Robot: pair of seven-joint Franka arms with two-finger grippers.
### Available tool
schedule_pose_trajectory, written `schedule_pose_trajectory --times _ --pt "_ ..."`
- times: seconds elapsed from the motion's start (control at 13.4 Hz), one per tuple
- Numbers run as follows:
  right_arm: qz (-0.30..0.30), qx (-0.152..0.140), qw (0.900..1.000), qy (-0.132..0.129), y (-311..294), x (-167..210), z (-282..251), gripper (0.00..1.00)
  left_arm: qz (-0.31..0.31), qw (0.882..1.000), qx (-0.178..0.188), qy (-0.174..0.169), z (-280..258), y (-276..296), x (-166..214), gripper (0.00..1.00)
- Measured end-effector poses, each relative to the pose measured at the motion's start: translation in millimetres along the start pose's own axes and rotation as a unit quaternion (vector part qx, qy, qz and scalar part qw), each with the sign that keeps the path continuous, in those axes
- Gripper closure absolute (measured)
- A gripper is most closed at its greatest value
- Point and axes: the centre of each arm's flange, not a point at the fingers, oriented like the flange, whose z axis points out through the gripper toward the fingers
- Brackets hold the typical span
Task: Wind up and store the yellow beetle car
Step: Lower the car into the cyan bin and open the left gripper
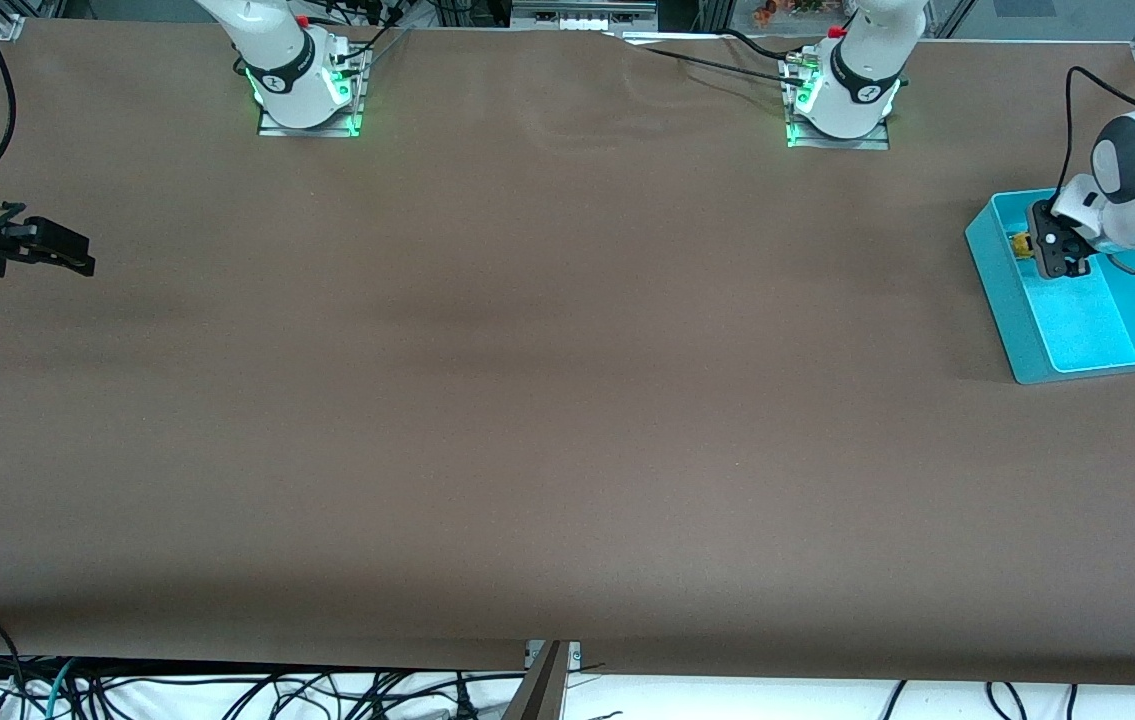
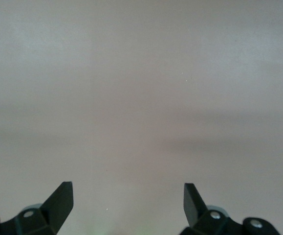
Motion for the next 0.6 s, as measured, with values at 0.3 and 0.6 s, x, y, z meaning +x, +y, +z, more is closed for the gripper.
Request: schedule_pose_trajectory --times 0.3,0.6 --pt "0.0 0.0 1.0 0.0 0.0 0.0 0.0 0.0 -0.003 1.0 0.002 0.007 12.2 3.3 -1.4 0.32" --pt "0.0 0.0 1.0 0.0 0.0 0.0 0.0 0.0 -0.007 1.0 0.026 0.001 -5.9 -3.0 -6.0 0.0"
